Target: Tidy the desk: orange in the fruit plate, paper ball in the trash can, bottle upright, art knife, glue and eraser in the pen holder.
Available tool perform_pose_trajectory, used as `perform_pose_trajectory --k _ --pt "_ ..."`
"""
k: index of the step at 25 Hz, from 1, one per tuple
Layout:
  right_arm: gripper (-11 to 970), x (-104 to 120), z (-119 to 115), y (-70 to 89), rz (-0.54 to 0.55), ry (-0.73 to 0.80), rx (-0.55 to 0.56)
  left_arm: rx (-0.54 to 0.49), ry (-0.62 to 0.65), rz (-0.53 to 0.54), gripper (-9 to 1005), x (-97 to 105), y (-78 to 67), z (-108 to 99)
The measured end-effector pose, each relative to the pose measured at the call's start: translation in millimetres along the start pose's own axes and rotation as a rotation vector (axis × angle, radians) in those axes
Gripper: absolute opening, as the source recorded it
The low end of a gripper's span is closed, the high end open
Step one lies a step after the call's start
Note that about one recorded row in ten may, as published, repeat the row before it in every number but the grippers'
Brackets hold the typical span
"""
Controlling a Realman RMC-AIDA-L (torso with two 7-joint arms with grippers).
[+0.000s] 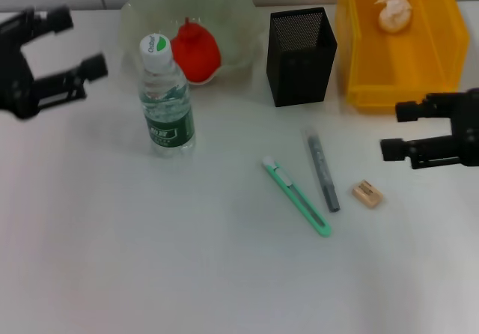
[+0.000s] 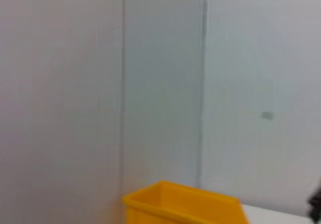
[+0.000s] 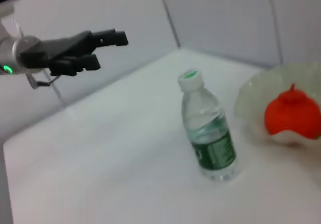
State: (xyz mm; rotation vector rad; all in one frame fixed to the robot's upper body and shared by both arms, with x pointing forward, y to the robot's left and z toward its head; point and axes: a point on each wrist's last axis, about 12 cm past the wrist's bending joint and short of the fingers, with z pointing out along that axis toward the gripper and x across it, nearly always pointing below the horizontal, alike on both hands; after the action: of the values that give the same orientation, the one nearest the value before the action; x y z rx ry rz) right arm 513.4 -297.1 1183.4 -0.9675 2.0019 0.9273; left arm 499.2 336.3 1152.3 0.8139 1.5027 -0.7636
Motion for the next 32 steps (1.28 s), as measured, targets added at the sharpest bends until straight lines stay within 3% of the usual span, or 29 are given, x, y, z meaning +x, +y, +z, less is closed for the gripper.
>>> perform_pose_trajectory --k 3,4,8,12,13,16,23,32 --pt "830 -40.0 21.4 9.0 0.013 0.163 0.018 0.032 -0.018 -0.037 844 23.4 -4.5 -11.2" --pt "830 -40.0 21.4 9.0 0.013 0.163 0.018 0.032 -0.018 -0.037 844 23.4 -4.5 -11.2" --pt "830 -81.8 56.0 14.3 0.072 0.403 0.152 0.037 -0.018 -0.04 844 38.4 -9.3 -13.2" --pt "829 -95.6 82.1 18.5 0.07 0.529 0.214 0.072 0.012 -0.018 844 43.8 -13.7 -12.6" --pt "829 -101.2 102.0 22.4 0.064 0.61 0.244 0.109 0.032 -0.014 844 47.6 -17.4 -10.7" --pt "829 -101.9 118.1 25.9 0.055 0.656 0.246 0.142 0.044 -0.019 844 51.9 -20.6 -7.6" --pt "829 -90.4 185.8 30.6 0.005 0.775 0.293 0.16 0.056 -0.056 844 60.8 -22.3 -2.6" --pt "829 -80.3 213.0 28.4 -0.011 0.794 0.348 0.14 0.069 -0.058 844 64.7 -21.3 2.1"
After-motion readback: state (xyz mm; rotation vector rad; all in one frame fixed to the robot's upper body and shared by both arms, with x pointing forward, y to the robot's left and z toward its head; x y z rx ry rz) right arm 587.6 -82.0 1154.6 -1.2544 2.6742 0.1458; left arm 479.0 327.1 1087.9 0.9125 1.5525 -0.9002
